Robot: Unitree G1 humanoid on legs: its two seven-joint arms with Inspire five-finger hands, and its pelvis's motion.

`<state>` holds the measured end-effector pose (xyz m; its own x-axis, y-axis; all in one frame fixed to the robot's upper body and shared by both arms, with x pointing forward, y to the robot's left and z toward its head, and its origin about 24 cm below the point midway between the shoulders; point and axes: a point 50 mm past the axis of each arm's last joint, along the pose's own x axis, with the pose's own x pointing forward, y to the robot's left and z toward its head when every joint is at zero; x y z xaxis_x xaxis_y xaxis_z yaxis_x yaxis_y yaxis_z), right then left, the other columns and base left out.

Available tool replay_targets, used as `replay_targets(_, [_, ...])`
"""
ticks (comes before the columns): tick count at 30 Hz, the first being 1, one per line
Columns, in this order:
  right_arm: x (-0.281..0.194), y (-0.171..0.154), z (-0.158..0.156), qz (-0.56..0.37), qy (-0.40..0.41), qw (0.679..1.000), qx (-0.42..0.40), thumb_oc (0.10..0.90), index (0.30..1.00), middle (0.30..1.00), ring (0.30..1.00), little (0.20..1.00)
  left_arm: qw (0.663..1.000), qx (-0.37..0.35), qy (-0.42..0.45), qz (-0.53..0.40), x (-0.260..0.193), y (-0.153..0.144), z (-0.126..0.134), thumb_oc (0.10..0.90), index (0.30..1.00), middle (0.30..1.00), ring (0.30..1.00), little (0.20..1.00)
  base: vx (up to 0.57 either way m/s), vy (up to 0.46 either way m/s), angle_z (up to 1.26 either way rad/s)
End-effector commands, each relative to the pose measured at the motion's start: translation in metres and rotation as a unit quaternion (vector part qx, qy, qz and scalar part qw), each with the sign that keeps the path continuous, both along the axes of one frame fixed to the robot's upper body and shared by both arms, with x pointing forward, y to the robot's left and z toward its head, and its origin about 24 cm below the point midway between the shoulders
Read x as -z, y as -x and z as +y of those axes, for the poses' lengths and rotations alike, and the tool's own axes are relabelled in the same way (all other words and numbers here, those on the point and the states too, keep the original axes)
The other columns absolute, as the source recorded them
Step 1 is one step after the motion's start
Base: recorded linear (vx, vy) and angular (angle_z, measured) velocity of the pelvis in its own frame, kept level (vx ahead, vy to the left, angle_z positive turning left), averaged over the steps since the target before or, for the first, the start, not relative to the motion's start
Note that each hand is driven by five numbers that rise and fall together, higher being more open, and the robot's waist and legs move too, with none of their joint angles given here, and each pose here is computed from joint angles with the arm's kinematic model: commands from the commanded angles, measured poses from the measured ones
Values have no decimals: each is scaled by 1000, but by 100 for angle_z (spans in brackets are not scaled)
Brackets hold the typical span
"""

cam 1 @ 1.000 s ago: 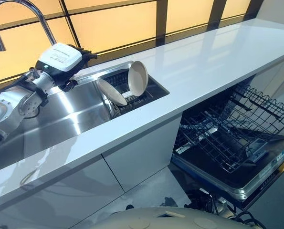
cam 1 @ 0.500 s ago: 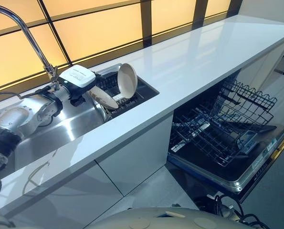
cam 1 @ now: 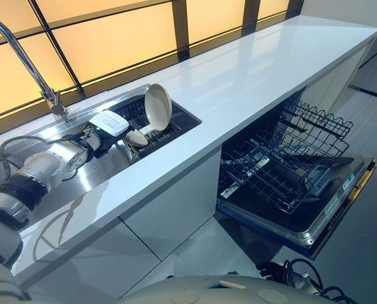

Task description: Pick up plates and place into dishwasher.

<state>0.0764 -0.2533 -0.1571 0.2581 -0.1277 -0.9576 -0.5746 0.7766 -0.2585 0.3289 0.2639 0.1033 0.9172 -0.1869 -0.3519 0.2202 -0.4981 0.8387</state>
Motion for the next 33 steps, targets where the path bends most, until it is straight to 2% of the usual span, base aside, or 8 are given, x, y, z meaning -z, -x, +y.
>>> replay_targets(1, [-5, -17, 1, -22, -9, 999, -26, 800, 900, 900, 900, 900, 979, -73, -23, -187, -96, -37, 18, 800, 900, 900, 900, 900, 35, 11, -3])
replay_targets(6, [-5, -17, 1, -18, -7, 999, -28, 800, 900, 900, 900, 900, 959, -134, -7, -250, -90, -42, 32, 800, 900, 900, 900, 900, 53, 13, -11])
replay_targets(17, [-6, -20, 0, -31, -8, 999, -24, 800, 900, 900, 900, 900, 930, -223, -23, -292, -82, -41, 56, 800, 900, 900, 900, 900, 63, 17, -14])
replay_targets(18, [-7, -19, -1, -32, -7, 999, -24, 800, 900, 900, 900, 900, 926, -231, -26, -296, -84, -41, 59, 751, 858, 858, 858, 851, 44, 27, -19])
replay_targets(19, [-7, -19, -2, -32, -6, 999, -25, 800, 900, 900, 900, 900, 925, -237, -32, -297, -84, -40, 61, 287, 460, 460, 460, 387, 52, 27, -12])
replay_targets(21, [-7, -19, -3, -33, -7, 999, -25, 800, 900, 900, 900, 900, 922, -245, -37, -297, -86, -39, 64, 100, 300, 300, 300, 200, 38, 20, -4])
replay_targets(28, [-8, -16, -7, -30, -6, 999, -33, 800, 900, 900, 900, 900, 919, -244, -23, -309, -91, -38, 69, 100, 300, 300, 300, 200, 35, 25, -8])
replay_targets(33, [-7, -17, -3, -33, -8, 999, -39, 800, 900, 900, 900, 900, 910, -203, 89, -351, -105, -43, 53, 100, 300, 300, 300, 200, 0, 0, 0])
